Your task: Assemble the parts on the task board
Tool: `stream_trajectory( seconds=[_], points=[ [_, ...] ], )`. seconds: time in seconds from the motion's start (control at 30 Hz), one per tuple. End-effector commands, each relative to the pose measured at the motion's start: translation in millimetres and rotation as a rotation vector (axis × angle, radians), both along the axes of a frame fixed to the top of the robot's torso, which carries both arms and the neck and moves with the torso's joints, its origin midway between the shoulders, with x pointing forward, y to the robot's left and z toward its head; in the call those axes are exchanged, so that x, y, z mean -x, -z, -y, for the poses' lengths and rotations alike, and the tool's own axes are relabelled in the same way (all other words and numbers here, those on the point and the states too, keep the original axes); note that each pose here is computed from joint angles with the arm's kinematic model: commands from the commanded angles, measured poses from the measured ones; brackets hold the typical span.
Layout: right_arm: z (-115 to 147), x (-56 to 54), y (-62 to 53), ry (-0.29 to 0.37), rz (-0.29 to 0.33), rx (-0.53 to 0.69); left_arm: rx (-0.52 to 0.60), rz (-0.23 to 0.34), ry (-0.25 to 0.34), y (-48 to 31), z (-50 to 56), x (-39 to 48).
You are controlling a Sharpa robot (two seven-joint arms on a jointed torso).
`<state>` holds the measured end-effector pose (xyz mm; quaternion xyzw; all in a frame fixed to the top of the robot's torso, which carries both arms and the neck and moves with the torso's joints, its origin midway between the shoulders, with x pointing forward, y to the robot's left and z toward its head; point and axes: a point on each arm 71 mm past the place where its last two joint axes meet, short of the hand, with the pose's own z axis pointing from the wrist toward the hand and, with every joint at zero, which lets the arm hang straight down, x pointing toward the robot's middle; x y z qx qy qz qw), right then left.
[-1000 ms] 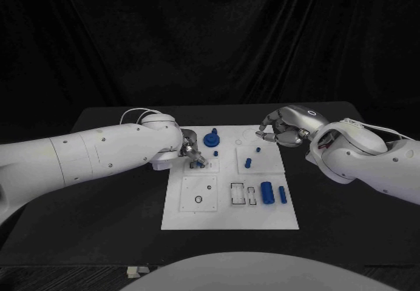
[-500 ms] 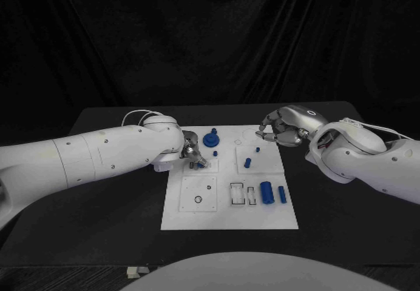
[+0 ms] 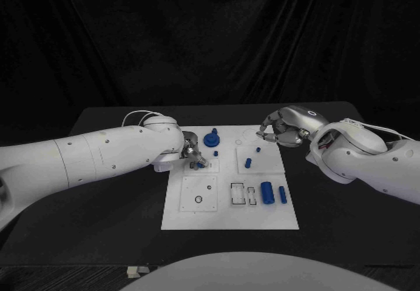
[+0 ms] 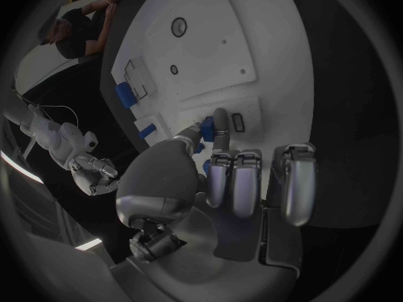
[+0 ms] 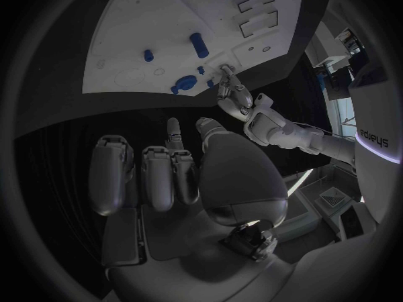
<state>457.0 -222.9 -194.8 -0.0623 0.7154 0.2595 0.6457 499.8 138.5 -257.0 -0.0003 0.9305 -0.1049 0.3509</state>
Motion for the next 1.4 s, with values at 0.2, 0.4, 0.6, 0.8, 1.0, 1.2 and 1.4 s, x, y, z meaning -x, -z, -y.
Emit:
stream_trajectory(
  seconds=[0.2, 0.4, 0.6, 0.8, 1.0, 1.2, 1.4],
  points=[
    [1.4, -0.1, 2.7, 0.018, -0.02, 0.011, -0.004, -0.018, 0.017, 2.1, 2.3, 1.2],
    [1.6, 0.0, 3.6, 0.019, -0.024, 0.013, -0.006, -0.018, 0.014, 2.7, 1.4, 0.4],
    [1.8, 0.5, 5.3, 0.02, -0.03, 0.015, -0.005, -0.017, 0.012, 3.0, 1.2, -0.4],
    [2.2, 1.1, 7.5, 0.021, -0.037, 0.018, 0.001, -0.014, 0.015, 3.0, 2.3, -0.7],
    [3.3, 1.5, 8.7, 0.024, -0.04, 0.019, 0.024, 0.0, 0.018, 2.0, 3.7, 0.0],
    [3.8, 1.8, 8.8, 0.025, -0.04, 0.018, 0.035, 0.008, 0.017, 1.1, 3.2, 1.4],
    [4.1, 1.6, 9.1, 0.026, -0.041, 0.02, 0.051, 0.027, 0.006, -0.4, 1.3, 2.3]
  ],
)
